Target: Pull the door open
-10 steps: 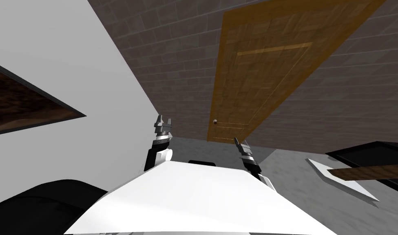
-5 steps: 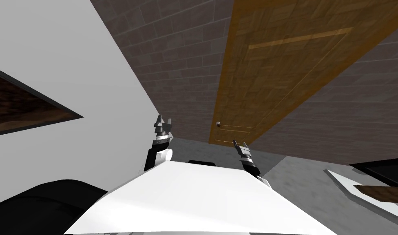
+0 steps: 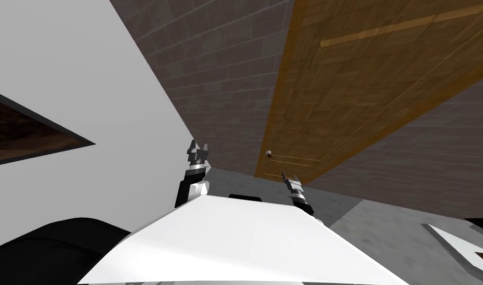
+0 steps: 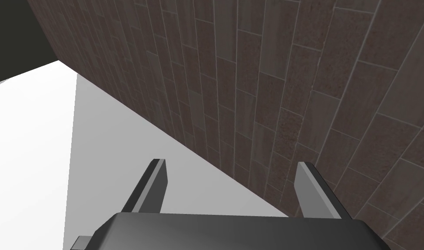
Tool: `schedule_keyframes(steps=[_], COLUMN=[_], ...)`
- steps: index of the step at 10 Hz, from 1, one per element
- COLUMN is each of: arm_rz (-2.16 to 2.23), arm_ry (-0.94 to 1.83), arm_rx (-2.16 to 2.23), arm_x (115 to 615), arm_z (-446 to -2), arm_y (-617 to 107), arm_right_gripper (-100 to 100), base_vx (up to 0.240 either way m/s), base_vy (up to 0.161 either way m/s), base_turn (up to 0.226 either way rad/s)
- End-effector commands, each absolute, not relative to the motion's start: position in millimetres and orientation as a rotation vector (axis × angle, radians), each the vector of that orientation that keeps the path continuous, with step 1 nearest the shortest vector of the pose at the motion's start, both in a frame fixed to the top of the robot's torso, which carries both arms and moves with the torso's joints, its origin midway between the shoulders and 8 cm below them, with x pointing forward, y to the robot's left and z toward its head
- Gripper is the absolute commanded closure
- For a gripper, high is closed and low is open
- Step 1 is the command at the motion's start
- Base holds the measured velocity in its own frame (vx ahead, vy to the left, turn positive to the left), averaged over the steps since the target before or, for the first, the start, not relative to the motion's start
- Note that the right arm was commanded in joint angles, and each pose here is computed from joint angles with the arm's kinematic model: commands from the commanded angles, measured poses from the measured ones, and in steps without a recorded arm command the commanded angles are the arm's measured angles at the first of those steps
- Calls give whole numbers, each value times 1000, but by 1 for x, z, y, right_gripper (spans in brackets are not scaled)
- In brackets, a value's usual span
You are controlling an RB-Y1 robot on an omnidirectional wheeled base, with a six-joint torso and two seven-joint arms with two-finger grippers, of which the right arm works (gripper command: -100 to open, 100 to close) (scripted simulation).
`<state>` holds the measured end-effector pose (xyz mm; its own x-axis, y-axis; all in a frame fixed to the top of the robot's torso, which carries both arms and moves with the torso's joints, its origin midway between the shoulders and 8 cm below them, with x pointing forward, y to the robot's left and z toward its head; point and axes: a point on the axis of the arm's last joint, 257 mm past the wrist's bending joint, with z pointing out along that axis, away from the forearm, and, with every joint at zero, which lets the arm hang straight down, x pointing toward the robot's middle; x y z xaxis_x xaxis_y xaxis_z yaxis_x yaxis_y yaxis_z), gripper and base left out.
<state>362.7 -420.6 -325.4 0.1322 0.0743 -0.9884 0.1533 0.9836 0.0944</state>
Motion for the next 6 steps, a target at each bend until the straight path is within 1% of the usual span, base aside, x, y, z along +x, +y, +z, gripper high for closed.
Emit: schedule_keyframes(steps=[1, 3, 6], arm_rz=[-79, -107, -135], arm_ry=[1460, 1493, 1538], arm_rx=[178, 164, 150], arm_x=[361, 357, 352], arm_z=[-335, -353, -376], arm_y=[-419, -414, -402], arm_right_gripper=[-100, -100, -100], base_vx=[149, 147, 185], base_vy=[37, 5, 20], base_turn=[75, 88, 77])
